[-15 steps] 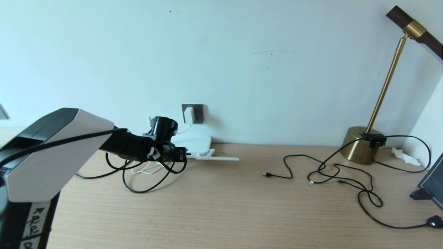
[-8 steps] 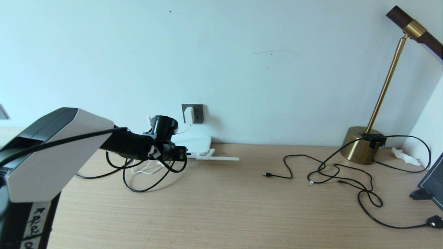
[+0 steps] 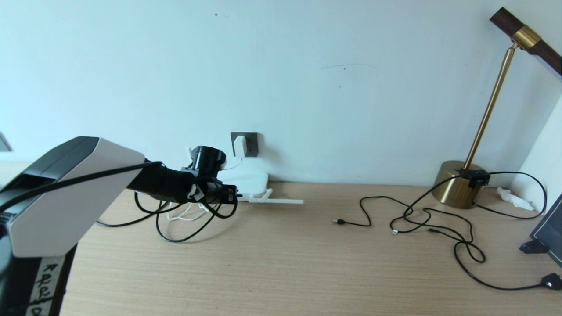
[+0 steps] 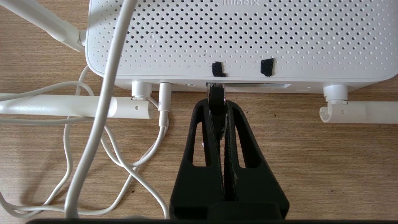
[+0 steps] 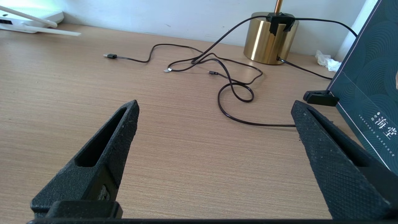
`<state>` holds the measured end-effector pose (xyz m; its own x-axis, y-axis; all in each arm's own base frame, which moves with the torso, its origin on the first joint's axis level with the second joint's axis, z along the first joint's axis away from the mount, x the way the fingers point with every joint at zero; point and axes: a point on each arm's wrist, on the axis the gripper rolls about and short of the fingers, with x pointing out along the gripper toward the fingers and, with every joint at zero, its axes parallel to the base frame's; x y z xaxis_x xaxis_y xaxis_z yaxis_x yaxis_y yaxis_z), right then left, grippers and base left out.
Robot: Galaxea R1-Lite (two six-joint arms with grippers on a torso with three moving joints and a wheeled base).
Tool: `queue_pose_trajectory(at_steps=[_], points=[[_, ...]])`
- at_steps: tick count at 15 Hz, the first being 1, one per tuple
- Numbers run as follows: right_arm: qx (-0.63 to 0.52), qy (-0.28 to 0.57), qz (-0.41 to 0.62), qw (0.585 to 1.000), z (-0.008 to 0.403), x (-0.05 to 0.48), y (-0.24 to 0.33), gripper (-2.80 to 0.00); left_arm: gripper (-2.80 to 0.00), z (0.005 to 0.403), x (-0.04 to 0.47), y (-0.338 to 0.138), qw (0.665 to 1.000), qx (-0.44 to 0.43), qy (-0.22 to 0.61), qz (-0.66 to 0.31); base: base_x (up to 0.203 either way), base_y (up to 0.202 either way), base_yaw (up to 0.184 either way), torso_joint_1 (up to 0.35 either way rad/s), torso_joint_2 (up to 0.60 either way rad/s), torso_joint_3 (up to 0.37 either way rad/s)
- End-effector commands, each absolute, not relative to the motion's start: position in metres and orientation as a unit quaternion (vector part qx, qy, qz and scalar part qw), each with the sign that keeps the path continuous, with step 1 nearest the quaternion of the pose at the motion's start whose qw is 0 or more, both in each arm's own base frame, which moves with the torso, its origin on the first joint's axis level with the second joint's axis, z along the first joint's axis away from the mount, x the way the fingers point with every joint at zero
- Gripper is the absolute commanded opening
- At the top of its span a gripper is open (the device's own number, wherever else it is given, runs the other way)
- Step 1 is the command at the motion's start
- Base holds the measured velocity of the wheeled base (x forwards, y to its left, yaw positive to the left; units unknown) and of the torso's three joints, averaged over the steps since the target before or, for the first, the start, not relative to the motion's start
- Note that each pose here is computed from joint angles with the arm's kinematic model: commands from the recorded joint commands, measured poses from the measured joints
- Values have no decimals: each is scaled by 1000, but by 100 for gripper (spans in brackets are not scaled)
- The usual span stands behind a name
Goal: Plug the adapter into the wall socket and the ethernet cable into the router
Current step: Align cable and router interface
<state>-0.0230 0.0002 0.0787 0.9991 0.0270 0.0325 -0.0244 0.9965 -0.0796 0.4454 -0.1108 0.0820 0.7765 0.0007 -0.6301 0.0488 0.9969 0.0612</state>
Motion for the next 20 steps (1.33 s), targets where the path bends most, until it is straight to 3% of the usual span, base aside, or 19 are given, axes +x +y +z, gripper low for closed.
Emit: queue_pose_trajectory(at_steps=[1,20], points=[[-40,-11,13,999,76,-22,0,0,-280,80,448,-111,941,37,335,-12,0,0,0,0,0,0],[-40,-11,14,999,76,-22,0,0,-280,74,447,-112,938,36,345,-11,0,0,0,0,0,0]])
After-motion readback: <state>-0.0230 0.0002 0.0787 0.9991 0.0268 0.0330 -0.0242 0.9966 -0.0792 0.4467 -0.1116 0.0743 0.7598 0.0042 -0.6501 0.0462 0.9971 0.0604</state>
